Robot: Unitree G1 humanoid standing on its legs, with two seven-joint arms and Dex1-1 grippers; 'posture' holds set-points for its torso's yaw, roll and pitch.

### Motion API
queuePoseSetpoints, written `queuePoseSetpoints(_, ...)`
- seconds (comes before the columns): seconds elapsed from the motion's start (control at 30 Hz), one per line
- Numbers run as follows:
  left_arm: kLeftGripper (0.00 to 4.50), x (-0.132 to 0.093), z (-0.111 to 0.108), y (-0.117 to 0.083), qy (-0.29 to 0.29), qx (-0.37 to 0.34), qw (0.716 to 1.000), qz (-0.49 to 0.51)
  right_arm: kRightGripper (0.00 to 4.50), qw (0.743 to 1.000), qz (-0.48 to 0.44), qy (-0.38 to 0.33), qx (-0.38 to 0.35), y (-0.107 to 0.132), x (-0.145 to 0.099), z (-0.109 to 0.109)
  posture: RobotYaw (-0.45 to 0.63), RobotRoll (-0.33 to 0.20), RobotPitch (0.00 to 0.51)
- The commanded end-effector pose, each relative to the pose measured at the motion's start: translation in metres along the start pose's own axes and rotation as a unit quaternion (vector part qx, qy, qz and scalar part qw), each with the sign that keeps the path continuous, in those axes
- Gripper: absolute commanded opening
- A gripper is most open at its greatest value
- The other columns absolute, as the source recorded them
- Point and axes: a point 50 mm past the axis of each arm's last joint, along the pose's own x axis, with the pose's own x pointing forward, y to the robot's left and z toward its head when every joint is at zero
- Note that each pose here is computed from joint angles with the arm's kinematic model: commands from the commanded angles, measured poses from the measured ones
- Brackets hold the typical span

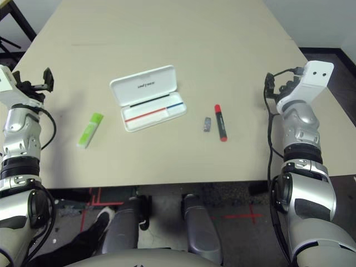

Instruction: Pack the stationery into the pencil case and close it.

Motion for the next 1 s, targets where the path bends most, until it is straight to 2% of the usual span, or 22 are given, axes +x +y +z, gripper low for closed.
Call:
queuePoseSetpoints(0.03, 4.46, -0.003, -0.004, 0.003, 0.011, 0.015, 1.0, -0.002, 4.5, 1.0, -0.015, -0.004, 0.002, -0.008, -0.002, 0.001, -0.08, 0.0, 0.195)
queuePoseSetpoints(0.4, 4.46, -0.001, -0.004, -0.002, 0.015, 0.012, 1.0, -0.016, 4.5, 0.999, 0.028, -0.013, -0.022, -0.002, -0.001, 0.008, -0.1, 0.0, 0.213)
queuePoseSetpoints(0.6, 4.46, -0.002, -0.004, -0.003, 0.019, 0.01, 0.999, -0.024, 4.5, 0.993, 0.11, -0.007, -0.03, 0.009, 0.0, 0.015, -0.1, 0.0, 0.214)
queuePoseSetpoints(0.87, 4.46, 0.001, 0.008, 0.0, 0.012, 0.014, 0.999, -0.041, 4.5, 0.963, 0.265, 0.015, -0.049, 0.033, -0.006, 0.029, -0.09, 0.0, 0.201)
queuePoseSetpoints(1.0, 4.46, 0.001, 0.014, -0.003, 0.01, 0.016, 0.998, -0.066, 4.5, 0.938, 0.341, 0.04, -0.045, 0.044, -0.015, 0.03, -0.08, 0.0, 0.189)
